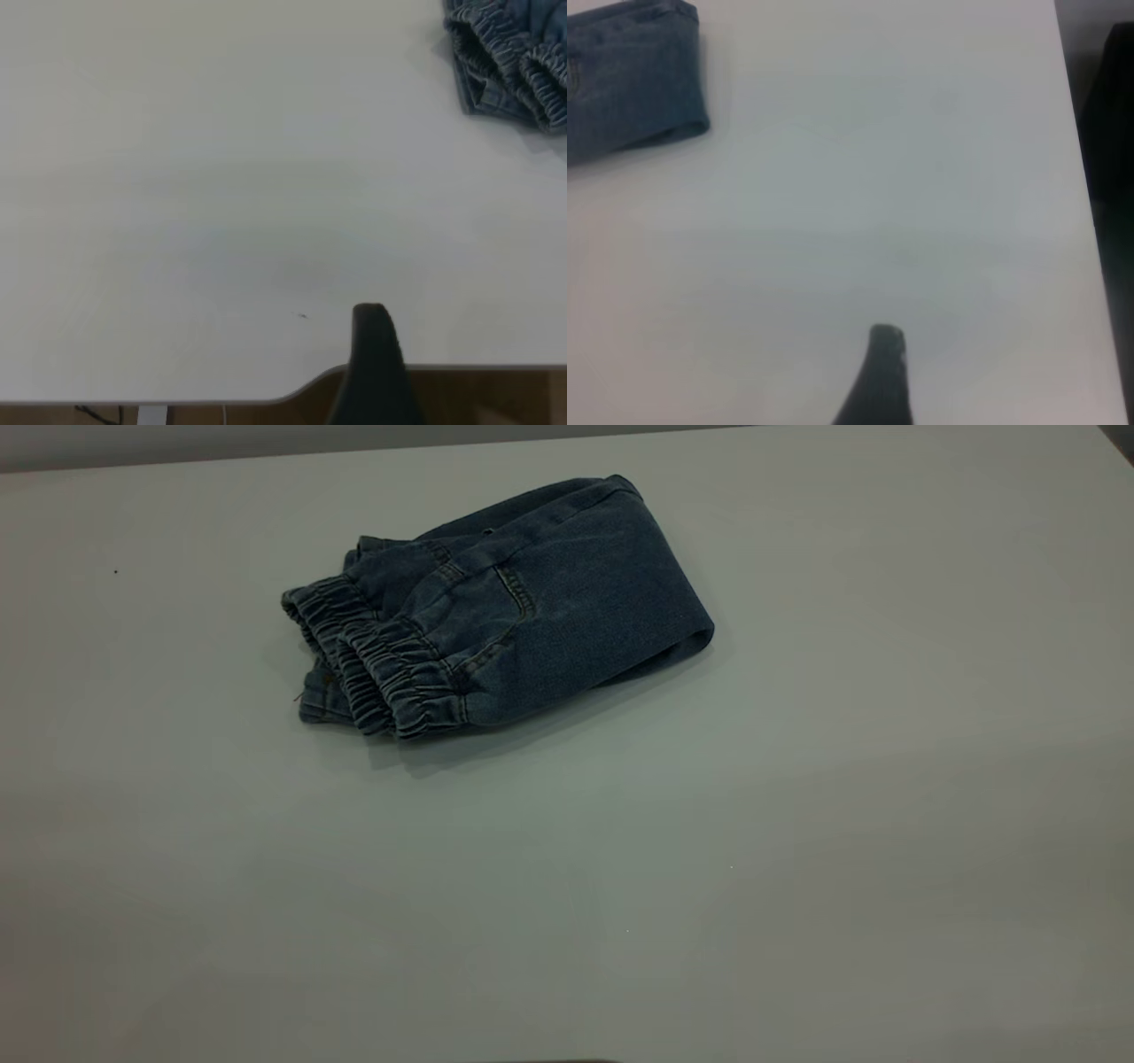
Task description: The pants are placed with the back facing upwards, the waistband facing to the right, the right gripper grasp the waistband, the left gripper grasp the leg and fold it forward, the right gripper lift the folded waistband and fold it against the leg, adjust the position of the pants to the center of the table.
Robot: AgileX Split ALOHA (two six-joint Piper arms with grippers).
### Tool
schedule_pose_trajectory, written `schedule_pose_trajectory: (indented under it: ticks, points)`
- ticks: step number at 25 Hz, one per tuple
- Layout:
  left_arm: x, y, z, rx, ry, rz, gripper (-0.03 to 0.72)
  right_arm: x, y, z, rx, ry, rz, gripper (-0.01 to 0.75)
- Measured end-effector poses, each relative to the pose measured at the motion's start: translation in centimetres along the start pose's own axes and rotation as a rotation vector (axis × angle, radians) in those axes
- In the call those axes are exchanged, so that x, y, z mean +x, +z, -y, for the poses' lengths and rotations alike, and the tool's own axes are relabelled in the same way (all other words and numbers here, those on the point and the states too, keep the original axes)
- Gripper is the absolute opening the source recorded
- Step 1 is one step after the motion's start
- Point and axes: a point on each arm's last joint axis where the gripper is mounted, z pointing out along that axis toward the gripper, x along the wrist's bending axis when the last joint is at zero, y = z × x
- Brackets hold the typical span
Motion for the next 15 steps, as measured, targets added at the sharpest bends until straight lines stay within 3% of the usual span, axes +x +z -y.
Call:
schedule_pose_trajectory:
  ticks: [15]
  points:
    - [0.0, 0.0, 0.0, 0.0, 0.0, 0.0, 0.471, 0.0, 0.0, 0.0, 0.0, 0.013, 0.0, 0.594]
